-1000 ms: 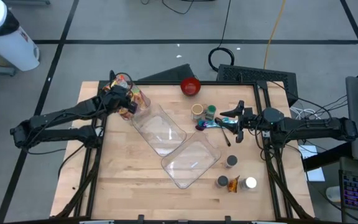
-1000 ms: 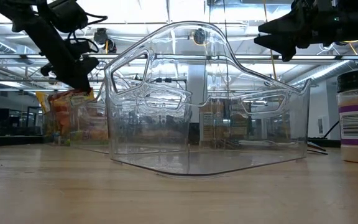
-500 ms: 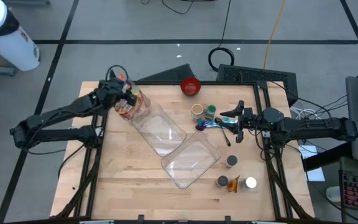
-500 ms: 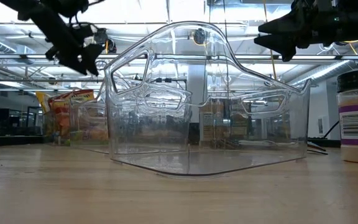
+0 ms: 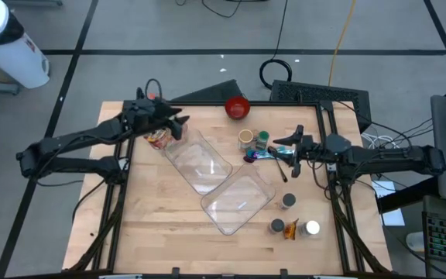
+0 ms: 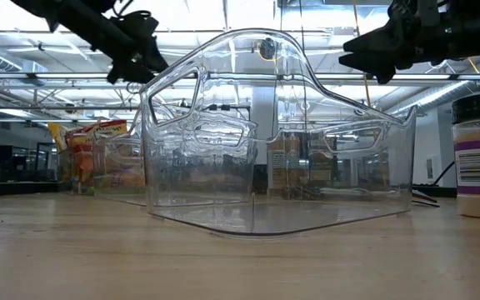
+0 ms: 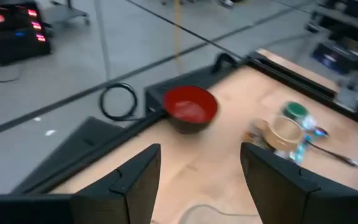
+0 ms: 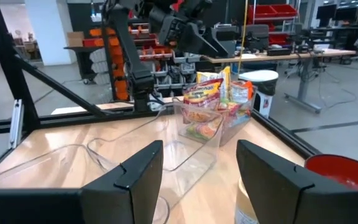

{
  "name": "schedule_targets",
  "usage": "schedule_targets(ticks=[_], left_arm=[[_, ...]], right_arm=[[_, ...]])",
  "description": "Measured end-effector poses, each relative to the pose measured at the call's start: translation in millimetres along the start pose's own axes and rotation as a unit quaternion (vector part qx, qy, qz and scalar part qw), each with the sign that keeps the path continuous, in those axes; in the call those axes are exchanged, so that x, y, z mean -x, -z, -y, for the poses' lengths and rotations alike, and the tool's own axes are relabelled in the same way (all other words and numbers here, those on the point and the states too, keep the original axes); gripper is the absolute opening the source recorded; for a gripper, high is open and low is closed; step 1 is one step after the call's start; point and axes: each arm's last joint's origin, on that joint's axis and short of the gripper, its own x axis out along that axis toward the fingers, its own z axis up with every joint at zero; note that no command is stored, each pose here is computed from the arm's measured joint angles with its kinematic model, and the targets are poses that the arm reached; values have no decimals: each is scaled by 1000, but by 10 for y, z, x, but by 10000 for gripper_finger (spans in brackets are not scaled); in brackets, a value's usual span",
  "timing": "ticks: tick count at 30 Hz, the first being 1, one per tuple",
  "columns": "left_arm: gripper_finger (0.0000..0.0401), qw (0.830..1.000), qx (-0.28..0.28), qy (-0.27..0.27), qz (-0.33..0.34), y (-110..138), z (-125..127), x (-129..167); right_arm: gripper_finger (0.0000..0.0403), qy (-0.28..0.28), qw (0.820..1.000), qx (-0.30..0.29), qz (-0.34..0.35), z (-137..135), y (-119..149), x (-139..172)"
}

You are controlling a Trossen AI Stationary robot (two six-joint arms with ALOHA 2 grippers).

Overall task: Pick & Place Food Item
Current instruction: Put the green seasoning bottle into the middle transparent bin

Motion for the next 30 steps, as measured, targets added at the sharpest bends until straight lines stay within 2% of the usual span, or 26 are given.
schedule_targets(ticks=[8, 13, 15, 20, 26, 30], left_arm=[[230, 998, -47, 15, -27, 131, 128, -315], [230, 998, -51, 16, -33, 174, 151, -411], [230, 998, -51, 17, -31, 177, 161, -424], [230, 998, -51, 17, -30, 175, 160, -426], [230, 998, -51, 18, -31, 176, 161, -425], [230, 998, -51, 19, -31, 178, 166, -424]], right_arm=[[197, -1, 1000, 22, -11, -1, 31, -29], [208, 7, 999, 26, -25, 7, 70, -64], [222, 27, 998, 27, -41, 22, 116, -98], [265, 116, 989, 23, -90, 121, 268, -198], [302, 173, 975, 20, -141, 323, 430, -287], [305, 138, 977, -20, -159, 437, 507, -330]])
